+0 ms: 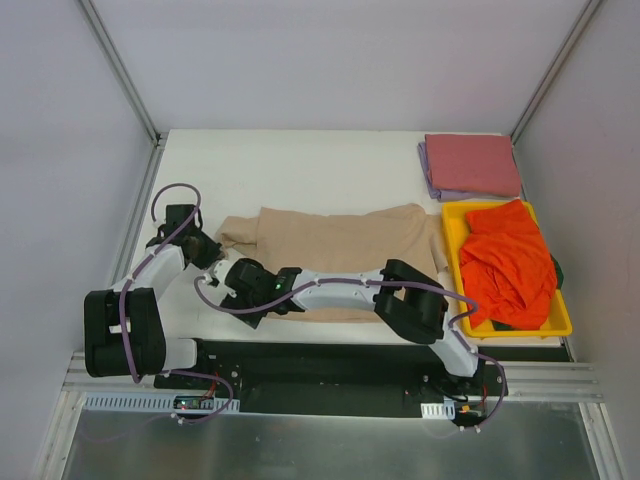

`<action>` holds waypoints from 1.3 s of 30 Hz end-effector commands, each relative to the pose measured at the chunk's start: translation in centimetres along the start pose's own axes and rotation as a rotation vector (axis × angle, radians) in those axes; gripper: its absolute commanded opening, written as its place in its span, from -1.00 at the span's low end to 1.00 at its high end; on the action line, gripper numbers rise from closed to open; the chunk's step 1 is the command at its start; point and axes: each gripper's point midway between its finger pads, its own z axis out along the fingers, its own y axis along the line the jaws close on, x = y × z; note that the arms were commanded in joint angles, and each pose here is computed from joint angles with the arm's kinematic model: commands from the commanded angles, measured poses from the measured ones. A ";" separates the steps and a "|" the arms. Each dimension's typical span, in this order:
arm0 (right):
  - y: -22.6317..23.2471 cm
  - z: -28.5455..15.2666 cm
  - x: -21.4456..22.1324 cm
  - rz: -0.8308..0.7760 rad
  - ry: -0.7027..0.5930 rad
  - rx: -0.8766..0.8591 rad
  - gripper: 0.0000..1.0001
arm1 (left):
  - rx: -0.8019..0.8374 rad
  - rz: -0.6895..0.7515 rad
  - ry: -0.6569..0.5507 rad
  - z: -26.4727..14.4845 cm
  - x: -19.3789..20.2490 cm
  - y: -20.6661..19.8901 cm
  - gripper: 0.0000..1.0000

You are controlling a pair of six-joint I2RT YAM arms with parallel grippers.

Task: Fold and stack the t-shirts
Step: Flatten out the tshirt

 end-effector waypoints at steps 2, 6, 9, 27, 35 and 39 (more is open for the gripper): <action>-1.5 0.0 -0.1 -0.038 0.035 0.119 0.18 | 0.026 -0.017 -0.014 -0.3 -0.5 0.0 -1.00; -2.1 0.5 1.0 -0.018 0.066 0.159 0.01 | 0.022 -0.023 -0.016 -0.3 -0.6 0.2 -1.00; -2.1 1.2 1.5 -0.005 0.093 0.162 0.00 | 0.018 -0.025 -0.019 -0.3 -0.6 0.3 -1.00; -15.8 -15.0 -4.6 0.336 -0.252 0.461 -0.99 | 0.067 -0.015 -0.235 -4.1 -5.5 -1.9 -1.00; -32.4 -35.4 0.0 0.533 -0.435 0.856 -0.99 | 0.145 -0.024 -0.484 -10.9 -12.7 -6.9 -1.00; -33.9 -46.2 -0.1 0.511 -0.565 1.014 -0.99 | 0.238 -0.003 -0.645 -17.5 -16.6 -10.6 -1.00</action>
